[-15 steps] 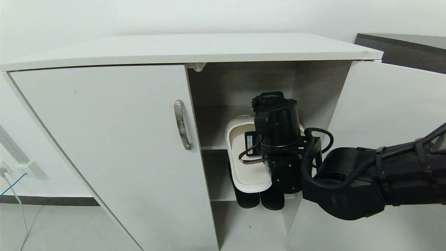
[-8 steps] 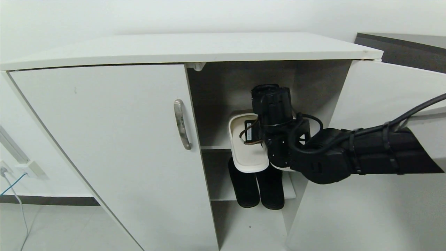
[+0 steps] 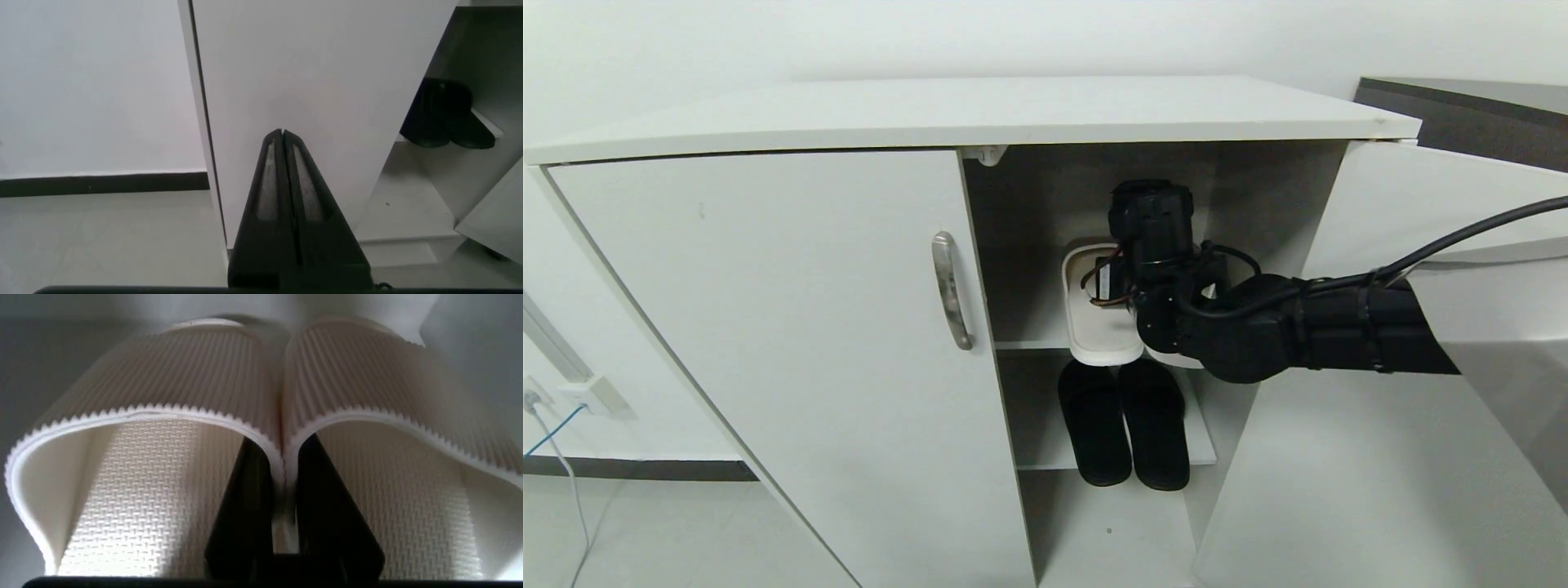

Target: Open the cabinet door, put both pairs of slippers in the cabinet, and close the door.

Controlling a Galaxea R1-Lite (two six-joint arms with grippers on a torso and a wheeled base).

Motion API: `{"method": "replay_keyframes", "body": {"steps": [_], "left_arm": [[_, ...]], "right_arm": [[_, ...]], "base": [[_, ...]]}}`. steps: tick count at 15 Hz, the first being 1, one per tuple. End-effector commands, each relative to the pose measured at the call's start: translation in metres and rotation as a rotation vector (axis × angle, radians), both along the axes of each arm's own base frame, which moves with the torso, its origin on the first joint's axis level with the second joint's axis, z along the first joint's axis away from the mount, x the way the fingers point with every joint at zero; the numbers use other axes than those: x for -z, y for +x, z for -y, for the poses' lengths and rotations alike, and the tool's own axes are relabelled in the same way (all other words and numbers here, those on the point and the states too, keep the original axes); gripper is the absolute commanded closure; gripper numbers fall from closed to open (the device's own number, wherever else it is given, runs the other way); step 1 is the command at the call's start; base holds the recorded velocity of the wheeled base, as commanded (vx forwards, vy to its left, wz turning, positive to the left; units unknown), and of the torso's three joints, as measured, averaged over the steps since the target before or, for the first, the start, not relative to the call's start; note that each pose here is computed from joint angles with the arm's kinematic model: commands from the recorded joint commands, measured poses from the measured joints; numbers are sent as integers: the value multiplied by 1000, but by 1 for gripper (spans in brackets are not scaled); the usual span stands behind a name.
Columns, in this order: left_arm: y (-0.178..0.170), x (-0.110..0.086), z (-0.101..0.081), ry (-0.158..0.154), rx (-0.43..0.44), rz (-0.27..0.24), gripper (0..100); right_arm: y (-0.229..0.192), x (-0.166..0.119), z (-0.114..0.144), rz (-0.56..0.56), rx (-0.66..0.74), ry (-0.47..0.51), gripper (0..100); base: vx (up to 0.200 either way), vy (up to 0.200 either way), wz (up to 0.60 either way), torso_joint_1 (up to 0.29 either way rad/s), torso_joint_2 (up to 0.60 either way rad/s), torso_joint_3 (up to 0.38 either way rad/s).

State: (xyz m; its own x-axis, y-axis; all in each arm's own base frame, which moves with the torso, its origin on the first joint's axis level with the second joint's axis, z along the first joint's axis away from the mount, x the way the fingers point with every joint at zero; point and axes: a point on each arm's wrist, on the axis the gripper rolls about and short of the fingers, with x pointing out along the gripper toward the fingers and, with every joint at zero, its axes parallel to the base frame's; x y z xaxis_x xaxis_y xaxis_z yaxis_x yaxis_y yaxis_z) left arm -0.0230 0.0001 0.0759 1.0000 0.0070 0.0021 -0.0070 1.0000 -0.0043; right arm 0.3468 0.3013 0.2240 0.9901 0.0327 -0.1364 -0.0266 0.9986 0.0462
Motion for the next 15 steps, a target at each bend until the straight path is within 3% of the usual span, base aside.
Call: {"method": "replay_keyframes", "body": {"steps": [1, 2, 3, 8, 15], "left_arm": [[0, 0, 0, 0, -1, -1, 100], [0, 0, 0, 0, -2, -1, 100], [0, 0, 0, 0, -2, -1, 100], [0, 0, 0, 0, -1, -1, 100], [0, 0, 0, 1, -1, -1, 100]], "right_arm": [[5, 4, -3, 2, 4, 1, 100], [5, 3, -3, 4, 4, 3, 100], [5, 3, -3, 3, 4, 2, 0], [1, 2, 0, -2, 4, -5, 0], [-45, -18, 12, -12, -45, -12, 0]], "base": [[0, 0, 0, 0, 0, 0], [0, 0, 0, 0, 0, 0], [0, 0, 0, 0, 0, 0], [0, 0, 0, 0, 0, 0], [0, 0, 0, 0, 0, 0]]}}
